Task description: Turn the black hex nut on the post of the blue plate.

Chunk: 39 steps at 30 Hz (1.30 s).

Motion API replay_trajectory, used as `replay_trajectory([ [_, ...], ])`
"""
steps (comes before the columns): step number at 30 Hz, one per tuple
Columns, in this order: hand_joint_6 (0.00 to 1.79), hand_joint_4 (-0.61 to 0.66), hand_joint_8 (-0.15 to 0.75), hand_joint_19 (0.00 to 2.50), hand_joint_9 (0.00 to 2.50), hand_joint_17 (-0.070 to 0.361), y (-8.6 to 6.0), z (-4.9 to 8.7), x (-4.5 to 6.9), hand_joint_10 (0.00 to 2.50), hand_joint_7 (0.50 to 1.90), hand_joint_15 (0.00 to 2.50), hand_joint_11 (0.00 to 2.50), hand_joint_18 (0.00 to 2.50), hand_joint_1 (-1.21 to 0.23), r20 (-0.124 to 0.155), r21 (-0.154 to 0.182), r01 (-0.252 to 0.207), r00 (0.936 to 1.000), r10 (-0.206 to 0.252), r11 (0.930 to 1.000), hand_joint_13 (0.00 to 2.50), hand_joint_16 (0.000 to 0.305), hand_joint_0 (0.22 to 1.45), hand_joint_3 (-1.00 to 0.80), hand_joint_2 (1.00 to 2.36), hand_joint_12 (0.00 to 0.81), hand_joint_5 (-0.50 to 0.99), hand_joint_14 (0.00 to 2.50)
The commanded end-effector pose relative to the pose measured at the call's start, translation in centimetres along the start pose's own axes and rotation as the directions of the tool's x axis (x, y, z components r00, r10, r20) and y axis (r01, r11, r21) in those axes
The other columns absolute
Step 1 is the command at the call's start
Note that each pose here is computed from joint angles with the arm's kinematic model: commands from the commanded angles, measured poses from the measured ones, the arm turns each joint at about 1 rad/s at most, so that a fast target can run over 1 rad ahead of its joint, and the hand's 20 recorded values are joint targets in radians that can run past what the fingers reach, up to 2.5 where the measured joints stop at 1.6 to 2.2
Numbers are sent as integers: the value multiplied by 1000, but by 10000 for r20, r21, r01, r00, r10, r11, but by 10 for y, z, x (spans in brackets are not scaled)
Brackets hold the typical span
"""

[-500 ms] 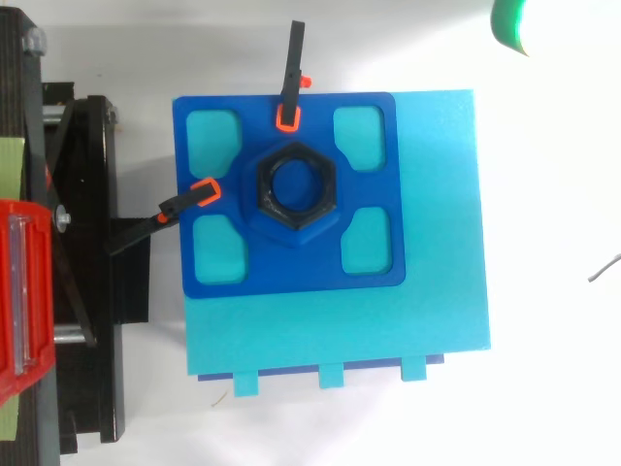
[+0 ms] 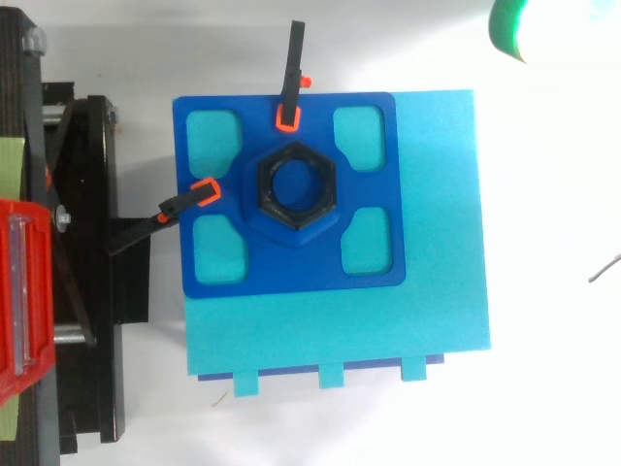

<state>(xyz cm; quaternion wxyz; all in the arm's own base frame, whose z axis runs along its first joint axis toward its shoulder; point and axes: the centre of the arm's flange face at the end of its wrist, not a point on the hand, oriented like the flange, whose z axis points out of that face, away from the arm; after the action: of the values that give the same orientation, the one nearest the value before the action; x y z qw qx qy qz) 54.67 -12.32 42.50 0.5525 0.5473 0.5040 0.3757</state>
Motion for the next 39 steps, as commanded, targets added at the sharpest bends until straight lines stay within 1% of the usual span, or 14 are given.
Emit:
replay_trajectory([
  [1, 501, 71, 154, 0, 133, 120, 0, 0, 0, 0, 663, 0, 0, 0, -502, -6, 9, 4, 10000, -4, 10000, 193, 53, 443, -500, 1000, 310, -262, 0],
  [9, 501, 57, 149, 0, 125, 114, 0, 0, 0, 0, 661, 0, 0, 0, -512, -5, -6, -1, 10000, 1, 10000, 206, 51, 464, -500, 1000, 304, -265, 0],
  [14, 502, 26, 134, 0, 0, 116, 0, 0, 1, 0, 676, 0, 0, 0, -642, -20, -8, 1, 10000, -1, 10000, 56, 51, 443, -500, 1000, 314, -288, 0],
  [19, 501, 26, 136, 0, 0, 120, 0, 0, 2, 0, 664, 0, 0, 0, -760, -64, -28, -4, 10000, 4, 10000, 7, 54, 418, -500, 1000, 326, -298, 0],
  [25, 501, 18, 126, 0, 0, 117, -1, 1, 7, 0, 655, 0, 0, 0, -865, -131, 12, 653, 9978, -653, 9979, 0, 52, 418, -500, 1000, 325, -300, 0],
  [28, 501, 12, 121, 0, 0, 114, -5, 8, 16, 0, 645, 0, 0, 0, -898, -190, -138, 1419, 9897, -1421, 9898, 0, 51, 422, -500, 1000, 319, -300, 0],
  [30, 501, 6, 117, 0, 0, 111, -16, 22, 29, 0, 643, 0, 0, 0, -922, -202, -343, 2430, 9696, -2438, 9694, 0, 49, 426, -500, 1000, 316, -300, 0],
  [31, 501, 1, 114, 0, 0, 109, -17, 26, 33, 0, 635, 0, 0, 0, -937, -178, -490, 2803, 9594, -2814, 9587, 0, 48, 430, -500, 1000, 312, -300, 0],
  [32, 501, -5, 114, 0, 0, 107, -17, 26, 33, 0, 630, 0, 0, 0, -941, -178, -490, 2803, 9594, -2814, 9587, 0, 48, 433, -500, 1000, 310, -300, 0],
  [33, 501, -8, 112, 0, 0, 106, -26, 34, 39, 0, 632, 0, 0, 0, -951, -182, -523, 3136, 9489, -3149, 9481, 0, 47, 437, -500, 1000, 309, -300, 0],
  [34, 501, -10, 111, 0, 0, 104, -33, 45, 46, 0, 633, 0, 0, 0, -948, -171, -736, 3541, 9342, -3562, 9323, 0, 46, 439, -500, 1000, 307, -300, 0],
  [35, 501, -11, 111, 0, 0, 103, -35, 48, 49, 0, 630, 0, 0, 0, -948, -190, -786, 3632, 9306, -3656, 9284, 0, 46, 443, -500, 1000, 305, -300, 0],
  [36, 501, -12, 111, 0, 0, 102, -40, 54, 53, 0, 630, 0, 0, 0, -949, -199, -871, 3797, 9237, -3827, 9210, 0, 45, 443, -500, 1000, 304, -300, 0],
  [39, 501, -11, 112, 0, 0, 101, -38, 59, 58, 0, 632, 0, 0, 0, -932, -160, -1160, 4039, 9127, -4083, 9074, 0, 45, 441, -500, 1000, 305, -300, 0],
])
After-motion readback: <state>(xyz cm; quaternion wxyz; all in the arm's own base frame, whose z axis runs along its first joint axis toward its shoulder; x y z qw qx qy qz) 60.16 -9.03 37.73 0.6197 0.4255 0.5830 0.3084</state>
